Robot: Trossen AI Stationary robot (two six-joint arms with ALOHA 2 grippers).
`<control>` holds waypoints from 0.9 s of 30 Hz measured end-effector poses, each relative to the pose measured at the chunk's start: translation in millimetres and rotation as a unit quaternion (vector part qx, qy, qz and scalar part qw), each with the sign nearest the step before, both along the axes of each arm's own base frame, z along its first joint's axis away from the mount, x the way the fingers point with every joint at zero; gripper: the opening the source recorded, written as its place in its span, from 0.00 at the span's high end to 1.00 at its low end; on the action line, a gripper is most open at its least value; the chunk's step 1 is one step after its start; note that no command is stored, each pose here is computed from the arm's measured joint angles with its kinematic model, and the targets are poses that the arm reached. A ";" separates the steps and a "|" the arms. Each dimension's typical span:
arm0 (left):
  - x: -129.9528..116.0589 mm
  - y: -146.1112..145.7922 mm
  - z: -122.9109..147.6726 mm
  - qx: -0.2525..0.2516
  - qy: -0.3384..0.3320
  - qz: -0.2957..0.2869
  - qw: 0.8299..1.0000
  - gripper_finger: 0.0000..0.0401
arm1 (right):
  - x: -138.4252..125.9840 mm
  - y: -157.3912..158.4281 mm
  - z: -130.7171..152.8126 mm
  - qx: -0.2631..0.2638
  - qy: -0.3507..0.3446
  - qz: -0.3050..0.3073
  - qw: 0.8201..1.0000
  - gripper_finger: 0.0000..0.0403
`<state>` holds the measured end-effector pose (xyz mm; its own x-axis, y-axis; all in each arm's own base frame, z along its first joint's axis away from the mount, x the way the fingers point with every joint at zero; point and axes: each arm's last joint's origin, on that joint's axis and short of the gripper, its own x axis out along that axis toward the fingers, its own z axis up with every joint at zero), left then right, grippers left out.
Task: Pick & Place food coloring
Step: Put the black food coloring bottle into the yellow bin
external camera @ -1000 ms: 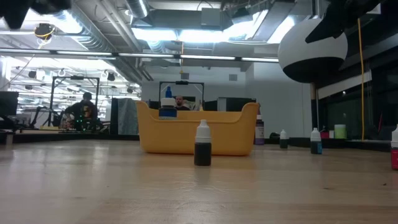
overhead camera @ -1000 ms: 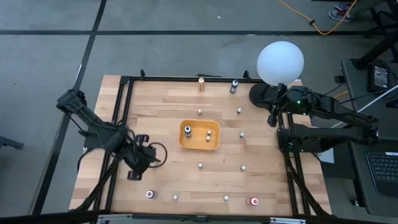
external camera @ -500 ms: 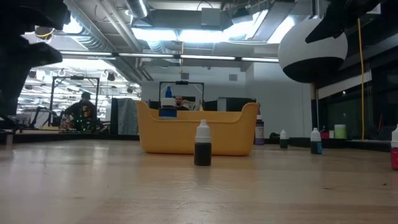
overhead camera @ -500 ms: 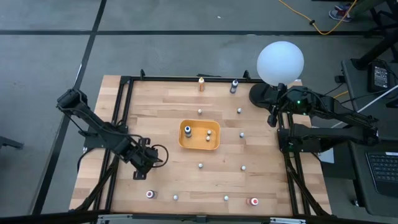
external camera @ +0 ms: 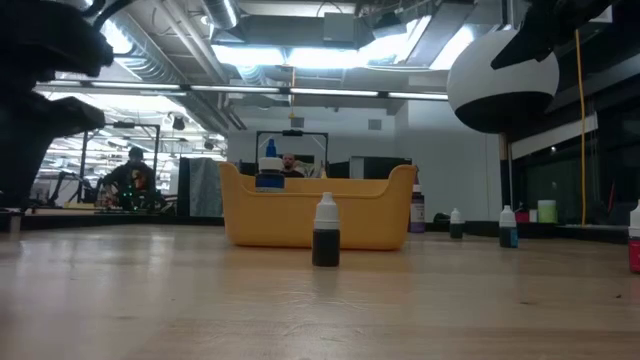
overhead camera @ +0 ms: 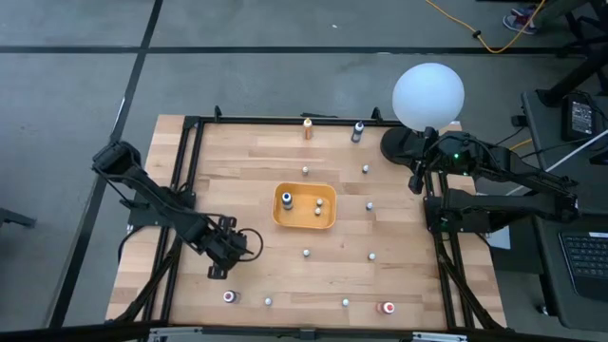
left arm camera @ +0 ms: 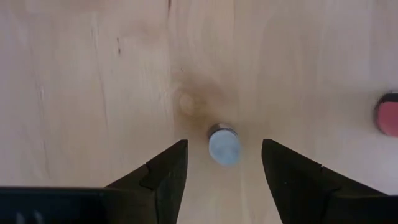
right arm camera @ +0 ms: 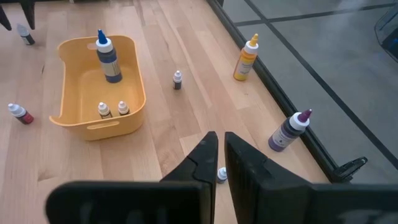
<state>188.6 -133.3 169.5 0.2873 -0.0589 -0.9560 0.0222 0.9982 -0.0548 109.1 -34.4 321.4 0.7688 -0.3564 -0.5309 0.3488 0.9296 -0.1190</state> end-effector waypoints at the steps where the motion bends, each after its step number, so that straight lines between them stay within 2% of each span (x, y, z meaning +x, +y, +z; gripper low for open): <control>1: 0.4 -0.3 -1.5 0.002 0.003 0.000 1.000 0.50 | 0.0 0.0 0.0 0.000 0.000 0.000 1.000 0.92; 8: 1.1 -0.4 -3.2 0.008 0.003 0.004 1.000 0.54 | 0.0 0.0 0.0 0.000 0.000 0.000 1.000 0.92; 27: 3.6 -3.9 -2.2 -0.021 -0.002 -0.010 1.000 0.83 | 0.1 0.0 -0.2 0.000 0.000 0.000 1.000 0.92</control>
<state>192.2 -137.2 167.2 0.2891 -0.1054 -0.9515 0.0430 0.9943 -0.0971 109.1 -34.4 321.2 0.7684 -0.3563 -0.5316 0.3486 0.9297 -0.1191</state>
